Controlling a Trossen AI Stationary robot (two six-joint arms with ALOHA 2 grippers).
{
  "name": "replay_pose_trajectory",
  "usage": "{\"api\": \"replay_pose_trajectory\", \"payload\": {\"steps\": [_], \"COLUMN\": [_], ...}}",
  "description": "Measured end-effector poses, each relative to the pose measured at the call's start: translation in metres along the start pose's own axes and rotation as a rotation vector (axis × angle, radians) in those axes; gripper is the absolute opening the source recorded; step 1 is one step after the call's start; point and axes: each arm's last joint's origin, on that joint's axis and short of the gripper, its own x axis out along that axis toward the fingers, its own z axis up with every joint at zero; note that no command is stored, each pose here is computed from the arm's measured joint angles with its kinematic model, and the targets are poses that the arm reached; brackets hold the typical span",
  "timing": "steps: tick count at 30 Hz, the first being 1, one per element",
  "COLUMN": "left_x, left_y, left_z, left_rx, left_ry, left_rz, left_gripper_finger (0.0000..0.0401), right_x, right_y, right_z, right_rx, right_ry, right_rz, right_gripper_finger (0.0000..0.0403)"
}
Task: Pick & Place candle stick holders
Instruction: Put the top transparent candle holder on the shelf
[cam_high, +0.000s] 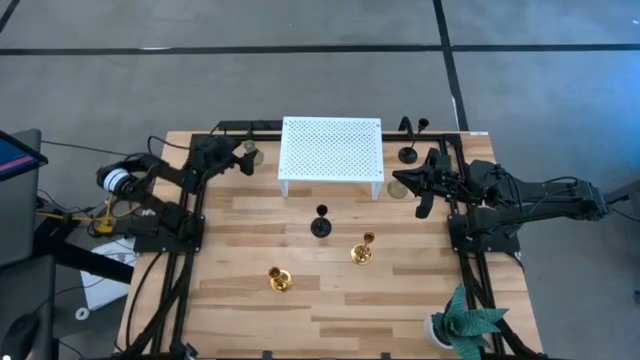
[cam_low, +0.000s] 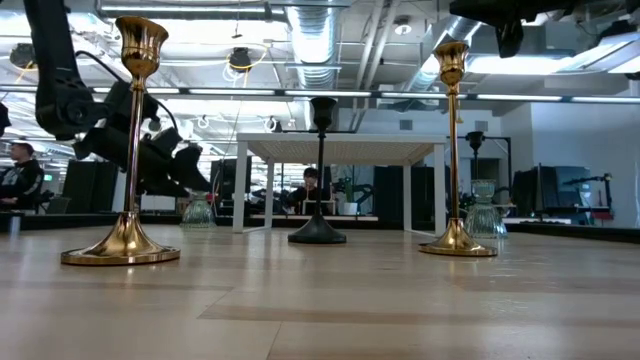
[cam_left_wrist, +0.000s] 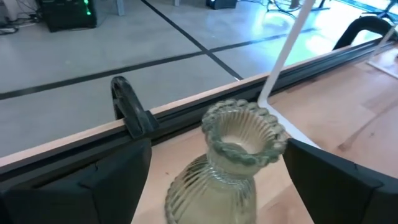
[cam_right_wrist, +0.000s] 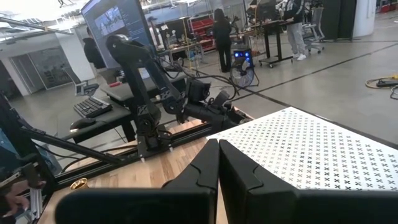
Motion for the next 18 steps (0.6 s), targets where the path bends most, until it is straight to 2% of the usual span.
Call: {"api": "replay_pose_trajectory", "payload": {"steps": [6,13,18], "left_x": [0.006,0.017,0.021], "left_y": [0.001,0.000,-0.003], "left_z": [0.001,0.007,0.002], "left_rx": [0.000,0.004,0.003], "left_ry": [-0.007,-0.013,0.017], "left_rz": [0.025,0.012,-0.001], "left_gripper_finger": [0.0356,0.0355,0.0352], "right_x": [0.000,0.000,0.000], "right_y": [0.000,0.000,0.000], "right_z": [0.000,0.000,0.002], "right_rx": [0.000,0.000,0.005], "right_ry": [0.000,-0.001,-0.016], "right_rz": [0.000,-0.001,0.003], "right_gripper_finger": [0.0000,0.0000,0.0000]}}
